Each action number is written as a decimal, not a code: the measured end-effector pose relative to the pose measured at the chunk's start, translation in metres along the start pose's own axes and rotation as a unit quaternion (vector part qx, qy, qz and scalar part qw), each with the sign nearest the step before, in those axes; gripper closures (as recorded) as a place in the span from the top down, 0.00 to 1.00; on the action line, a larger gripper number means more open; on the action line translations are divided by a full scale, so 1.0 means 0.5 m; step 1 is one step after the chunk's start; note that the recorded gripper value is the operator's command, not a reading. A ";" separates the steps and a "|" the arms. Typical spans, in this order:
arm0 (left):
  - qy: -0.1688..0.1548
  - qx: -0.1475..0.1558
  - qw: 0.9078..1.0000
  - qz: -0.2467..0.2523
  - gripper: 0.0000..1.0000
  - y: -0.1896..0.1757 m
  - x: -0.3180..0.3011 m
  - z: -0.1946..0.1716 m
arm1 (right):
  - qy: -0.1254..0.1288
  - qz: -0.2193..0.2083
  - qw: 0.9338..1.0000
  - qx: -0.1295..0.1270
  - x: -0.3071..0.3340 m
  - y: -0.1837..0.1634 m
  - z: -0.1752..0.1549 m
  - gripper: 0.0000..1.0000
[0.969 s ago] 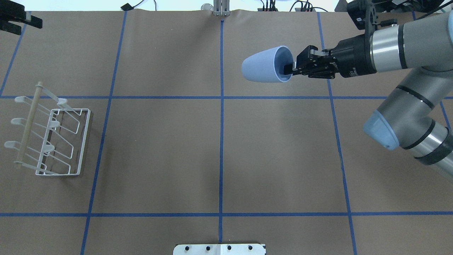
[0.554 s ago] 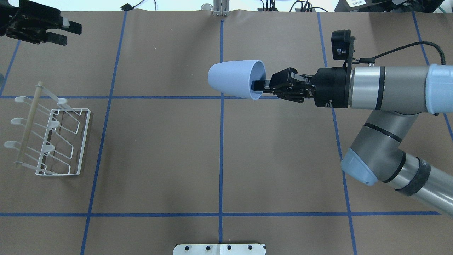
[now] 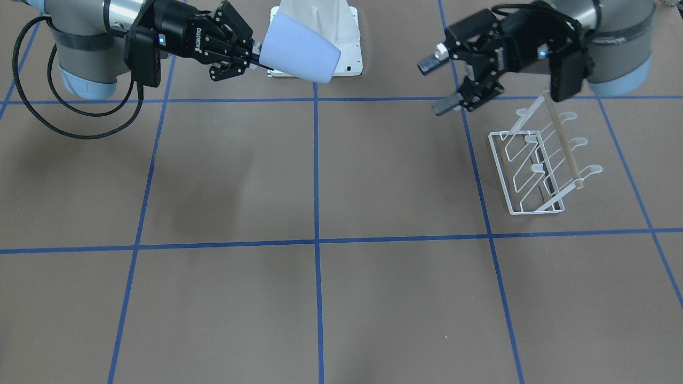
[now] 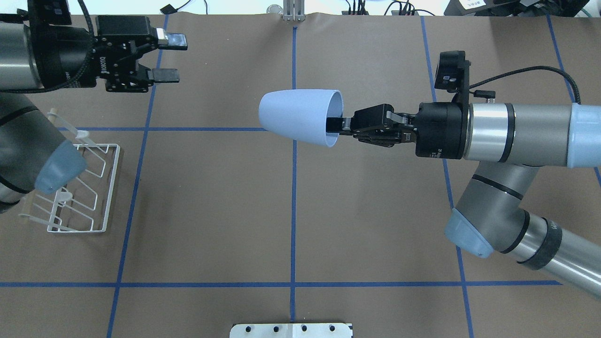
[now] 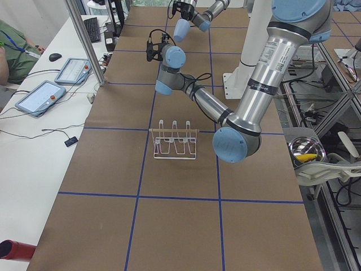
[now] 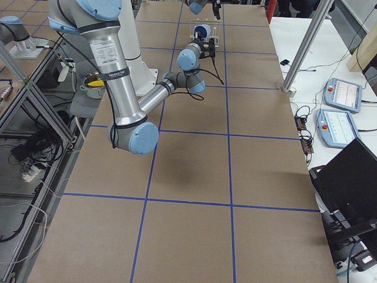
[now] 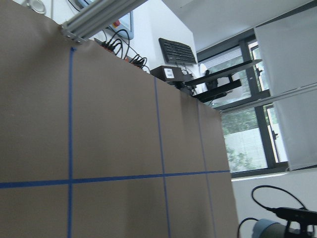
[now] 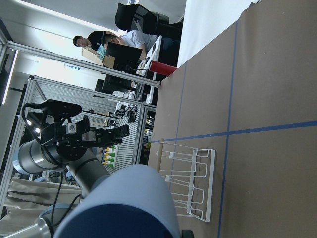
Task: Hang cup on cup holder
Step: 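Close the left gripper on the cup's closed end held by the right gripper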
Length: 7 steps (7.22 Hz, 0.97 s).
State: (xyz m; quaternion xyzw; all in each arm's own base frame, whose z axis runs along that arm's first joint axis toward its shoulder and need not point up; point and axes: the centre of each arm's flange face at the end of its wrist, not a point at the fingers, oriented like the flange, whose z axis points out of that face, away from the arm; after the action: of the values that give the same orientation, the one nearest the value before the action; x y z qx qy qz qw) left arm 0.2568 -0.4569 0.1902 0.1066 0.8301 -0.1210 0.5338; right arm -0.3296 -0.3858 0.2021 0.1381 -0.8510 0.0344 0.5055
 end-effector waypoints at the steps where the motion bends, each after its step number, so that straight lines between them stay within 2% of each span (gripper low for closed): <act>1: 0.032 0.004 0.999 -0.036 0.97 0.035 0.025 0.024 | -0.017 -0.006 1.000 -0.003 -0.005 0.006 -0.007 0.00; 5: 0.089 0.005 0.991 -0.097 0.97 0.134 0.060 0.070 | -0.066 -0.025 0.997 -0.011 -0.022 0.021 -0.025 0.00; 7: 0.105 0.008 0.988 -0.116 0.97 0.183 0.058 0.096 | -0.076 -0.028 0.997 -0.013 -0.025 0.025 -0.027 0.00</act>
State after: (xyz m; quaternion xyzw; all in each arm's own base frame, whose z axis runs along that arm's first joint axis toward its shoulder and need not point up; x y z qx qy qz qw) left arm 0.3142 -0.3837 0.1363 0.0257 0.8872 -0.1771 0.4254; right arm -0.3158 -0.3686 0.1991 0.1574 -0.8832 -0.0013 0.4418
